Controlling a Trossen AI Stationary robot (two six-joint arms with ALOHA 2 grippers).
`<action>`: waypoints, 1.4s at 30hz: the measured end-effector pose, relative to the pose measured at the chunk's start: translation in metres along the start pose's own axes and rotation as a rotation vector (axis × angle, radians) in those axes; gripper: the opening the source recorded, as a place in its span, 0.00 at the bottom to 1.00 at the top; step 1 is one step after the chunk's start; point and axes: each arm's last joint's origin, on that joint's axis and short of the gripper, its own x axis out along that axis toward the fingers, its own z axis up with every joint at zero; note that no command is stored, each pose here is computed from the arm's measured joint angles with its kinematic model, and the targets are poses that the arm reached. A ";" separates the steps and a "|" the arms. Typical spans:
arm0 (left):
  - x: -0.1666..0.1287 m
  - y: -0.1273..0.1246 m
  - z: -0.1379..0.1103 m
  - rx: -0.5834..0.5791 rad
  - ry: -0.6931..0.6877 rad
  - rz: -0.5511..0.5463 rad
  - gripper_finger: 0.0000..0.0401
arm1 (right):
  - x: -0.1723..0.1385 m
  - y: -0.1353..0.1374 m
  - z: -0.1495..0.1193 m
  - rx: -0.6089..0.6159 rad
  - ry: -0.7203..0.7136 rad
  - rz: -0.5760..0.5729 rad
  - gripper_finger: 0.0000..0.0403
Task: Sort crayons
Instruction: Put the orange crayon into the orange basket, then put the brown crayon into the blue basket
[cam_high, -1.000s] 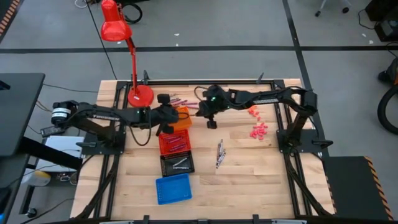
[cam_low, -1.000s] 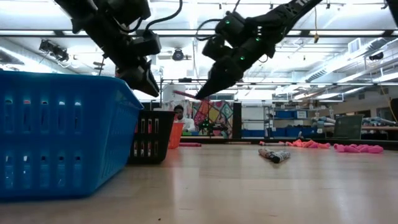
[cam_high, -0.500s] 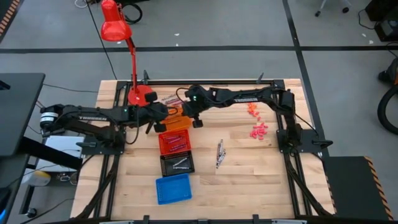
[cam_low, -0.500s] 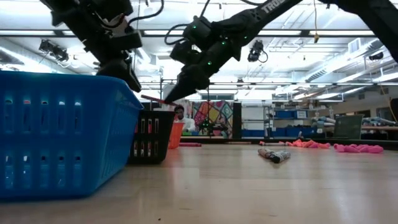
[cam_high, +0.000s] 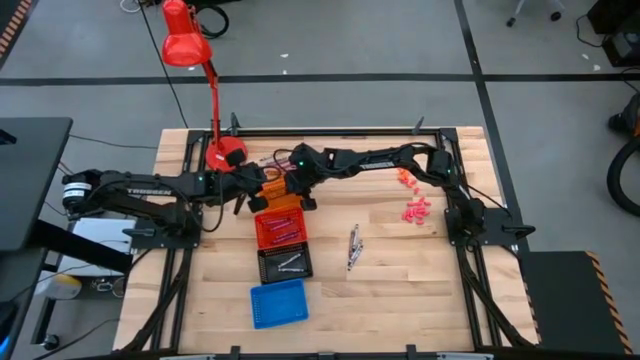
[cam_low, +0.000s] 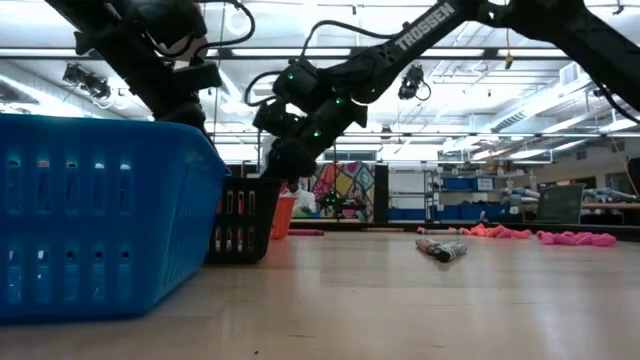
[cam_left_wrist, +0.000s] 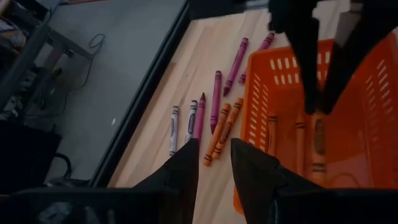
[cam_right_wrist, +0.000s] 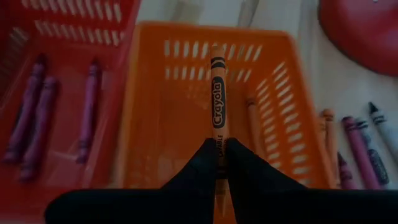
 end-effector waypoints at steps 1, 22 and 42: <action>0.000 0.000 0.000 -0.001 -0.002 0.000 0.26 | 0.000 0.000 -0.002 0.008 0.015 0.004 0.09; 0.003 0.005 0.001 -0.020 -0.011 -0.011 0.26 | -0.022 -0.004 0.007 -0.003 0.064 -0.083 0.19; 0.076 0.056 -0.015 -0.207 0.030 -0.113 0.26 | -0.090 -0.006 -0.028 0.101 0.031 -0.247 0.18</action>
